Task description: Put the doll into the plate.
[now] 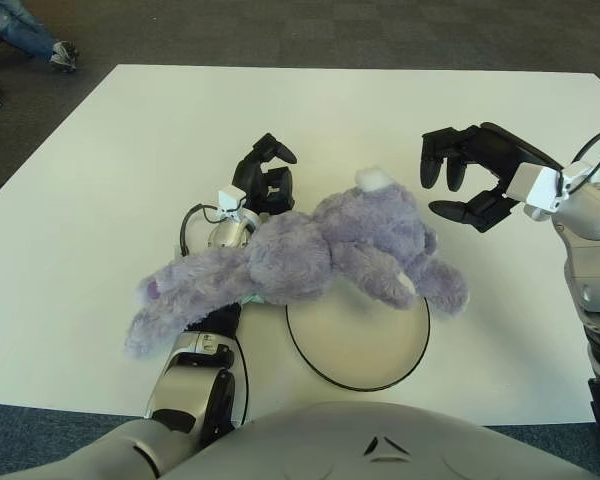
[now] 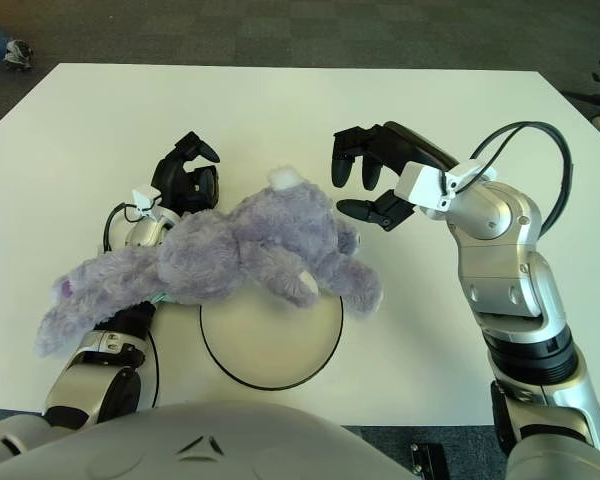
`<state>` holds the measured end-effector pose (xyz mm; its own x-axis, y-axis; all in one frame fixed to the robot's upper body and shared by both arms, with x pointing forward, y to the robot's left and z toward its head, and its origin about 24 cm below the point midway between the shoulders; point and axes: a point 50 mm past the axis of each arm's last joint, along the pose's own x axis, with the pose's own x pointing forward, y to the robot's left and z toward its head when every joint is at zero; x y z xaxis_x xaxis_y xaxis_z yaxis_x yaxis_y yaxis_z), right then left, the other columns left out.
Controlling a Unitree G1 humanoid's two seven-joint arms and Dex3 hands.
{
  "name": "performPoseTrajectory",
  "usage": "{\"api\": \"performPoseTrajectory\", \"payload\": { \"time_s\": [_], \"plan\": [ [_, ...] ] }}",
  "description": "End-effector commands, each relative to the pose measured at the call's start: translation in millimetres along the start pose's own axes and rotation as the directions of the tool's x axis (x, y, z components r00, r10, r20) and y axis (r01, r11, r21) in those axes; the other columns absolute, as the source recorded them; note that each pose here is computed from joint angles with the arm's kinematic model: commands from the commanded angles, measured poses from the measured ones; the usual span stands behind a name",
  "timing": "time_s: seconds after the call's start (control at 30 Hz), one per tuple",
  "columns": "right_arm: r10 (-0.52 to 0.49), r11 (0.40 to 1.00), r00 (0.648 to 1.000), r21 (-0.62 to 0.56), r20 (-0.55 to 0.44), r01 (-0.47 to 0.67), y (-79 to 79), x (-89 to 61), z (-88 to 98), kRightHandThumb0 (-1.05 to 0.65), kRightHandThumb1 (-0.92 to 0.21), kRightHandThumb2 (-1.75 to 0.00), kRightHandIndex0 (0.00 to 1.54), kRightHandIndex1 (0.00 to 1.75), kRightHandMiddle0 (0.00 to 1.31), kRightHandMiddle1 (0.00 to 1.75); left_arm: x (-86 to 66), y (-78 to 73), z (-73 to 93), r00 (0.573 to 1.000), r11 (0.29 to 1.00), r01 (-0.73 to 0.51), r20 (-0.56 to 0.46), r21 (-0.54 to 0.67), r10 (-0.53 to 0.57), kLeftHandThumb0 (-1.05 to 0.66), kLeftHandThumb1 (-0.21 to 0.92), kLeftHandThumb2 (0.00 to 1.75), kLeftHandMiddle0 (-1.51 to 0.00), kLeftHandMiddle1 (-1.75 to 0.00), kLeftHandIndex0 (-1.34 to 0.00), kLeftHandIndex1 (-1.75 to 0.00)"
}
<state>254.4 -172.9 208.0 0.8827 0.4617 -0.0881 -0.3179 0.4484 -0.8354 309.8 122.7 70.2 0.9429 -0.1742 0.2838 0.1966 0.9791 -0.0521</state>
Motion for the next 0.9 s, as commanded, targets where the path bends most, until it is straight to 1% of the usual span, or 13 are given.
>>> {"api": "performPoseTrajectory", "payload": {
  "time_s": [0.0, 0.03, 0.07, 0.17, 0.2, 0.23, 0.27, 0.37, 0.43, 0.5, 0.57, 0.7, 0.87],
  "plan": [
    [0.016, 0.999, 1.0, 0.03, 0.002, -0.016, 0.4, 7.1, -1.8, -0.01, -0.44, -1.04, 0.49, 1.52, 0.59, 1.57, -2.5, 1.1, -1.4, 1.0, 1.0, -0.006, -0.011, -0.012, 0.006, -0.45, 0.42, 1.19, -1.18, -1.75, -0.53, -1.75],
    [0.034, 0.998, 0.999, 0.048, 0.008, -0.034, 1.2, 7.3, -2.5, -0.01, -0.48, -0.98, 0.48, 1.51, 0.55, 1.58, -2.5, 1.0, -1.3, 1.0, 1.0, -0.006, -0.011, -0.011, 0.006, -0.45, 0.42, 1.19, -1.18, -1.75, -0.53, -1.75],
    [0.047, 0.997, 0.999, 0.061, 0.014, -0.047, 1.8, 7.3, -2.8, -0.14, -0.55, -0.89, 0.35, 1.49, 0.53, 1.57, -2.5, 0.9, -1.3, 1.0, 1.0, -0.007, -0.01, -0.011, 0.007, -0.45, 0.41, 1.2, -1.19, -1.75, -0.54, -1.75],
    [0.083, 0.992, 0.996, 0.089, 0.03, -0.086, 4.0, 6.2, -6.3, -0.3, -0.65, -0.73, 0.15, 1.48, 0.5, 1.55, -2.4, 1.2, -1.1, 1.0, 1.0, -0.009, -0.008, -0.006, 0.009, -0.45, 0.4, 1.21, -1.19, -1.75, -0.55, -1.75],
    [0.096, 0.99, 0.995, 0.096, 0.036, -0.099, 4.9, 5.3, -7.9, -0.34, -0.59, -0.75, 0.12, 1.5, 0.42, 1.54, -2.4, 1.3, -1.1, 1.0, 1.0, -0.01, -0.007, -0.003, 0.01, -0.45, 0.4, 1.21, -1.19, -1.75, -0.55, -1.75],
    [0.104, 0.989, 0.994, 0.099, 0.041, -0.107, 5.3, 4.7, -8.9, -0.42, -0.46, -0.85, 0.08, 1.58, 0.29, 1.51, -2.4, 1.3, -1.0, 1.0, 1.0, -0.01, -0.006, 0.0, 0.01, -0.45, 0.4, 1.21, -1.2, -1.75, -0.55, -1.75],
    [0.108, 0.988, 0.993, 0.102, 0.044, -0.113, 5.6, 4.3, -9.6, -0.46, -0.37, -0.91, 0.05, 1.63, 0.2, 1.49, -2.4, 1.3, -1.0, 1.0, 1.0, -0.01, -0.005, 0.001, 0.01, -0.45, 0.4, 1.22, -1.2, -1.75, -0.55, -1.75],
    [0.121, 0.988, 0.991, 0.094, 0.052, -0.125, 5.2, 4.5, -9.5, -0.52, -0.27, -0.99, 0.02, 1.7, 0.11, 1.46, -2.4, 1.4, -1.0, 1.0, 1.0, -0.01, -0.005, 0.004, 0.01, -0.45, 0.4, 1.22, -1.2, -1.75, -0.55, -1.75],
    [0.132, 0.987, 0.99, 0.084, 0.058, -0.137, 4.8, 4.9, -8.8, -0.57, -0.24, -1.0, 0.01, 1.7, 0.06, 1.44, -2.3, 1.5, -1.0, 1.0, 1.0, -0.009, -0.005, 0.008, 0.009, -0.45, 0.4, 1.22, -1.2, -1.75, -0.55, -1.75],
    [0.18, 0.978, 0.98, 0.087, 0.081, -0.187, 5.9, 6.0, -9.2, -0.61, -0.23, -1.0, 0.0, 1.7, 0.04, 1.41, -2.3, 1.6, -0.9, 1.0, 1.0, -0.006, -0.003, 0.014, 0.006, -0.45, 0.4, 1.22, -1.2, -1.75, -0.55, -1.75],
    [0.235, 0.965, 0.966, 0.097, 0.112, -0.246, 7.4, 6.8, -10.0, -0.65, -0.22, -0.97, 0.0, 1.72, 0.01, 1.31, -2.3, 1.7, -1.0, 1.0, 1.0, -0.005, -0.001, 0.017, 0.005, -0.45, 0.4, 1.22, -1.2, -1.75, -0.55, -1.75],
    [0.313, 0.932, 0.936, 0.135, 0.162, -0.335, 7.8, 7.1, -12.3, -0.65, -0.21, -0.95, 0.0, 1.74, 0.0, 1.17, -2.0, 2.3, -1.1, 1.0, 1.0, -0.004, -0.001, 0.021, 0.004, -0.45, 0.4, 1.21, -1.21, -1.75, -0.55, -1.75],
    [0.349, 0.923, 0.917, 0.099, 0.192, -0.372, 4.7, 6.6, -11.6, -0.65, -0.23, -0.94, 0.0, 1.74, 0.0, 1.06, -1.8, 2.8, -1.2, 1.0, 1.0, -0.004, -0.001, 0.025, 0.004, -0.45, 0.4, 1.21, -1.21, -1.75, -0.54, -1.75]
  ]
}}
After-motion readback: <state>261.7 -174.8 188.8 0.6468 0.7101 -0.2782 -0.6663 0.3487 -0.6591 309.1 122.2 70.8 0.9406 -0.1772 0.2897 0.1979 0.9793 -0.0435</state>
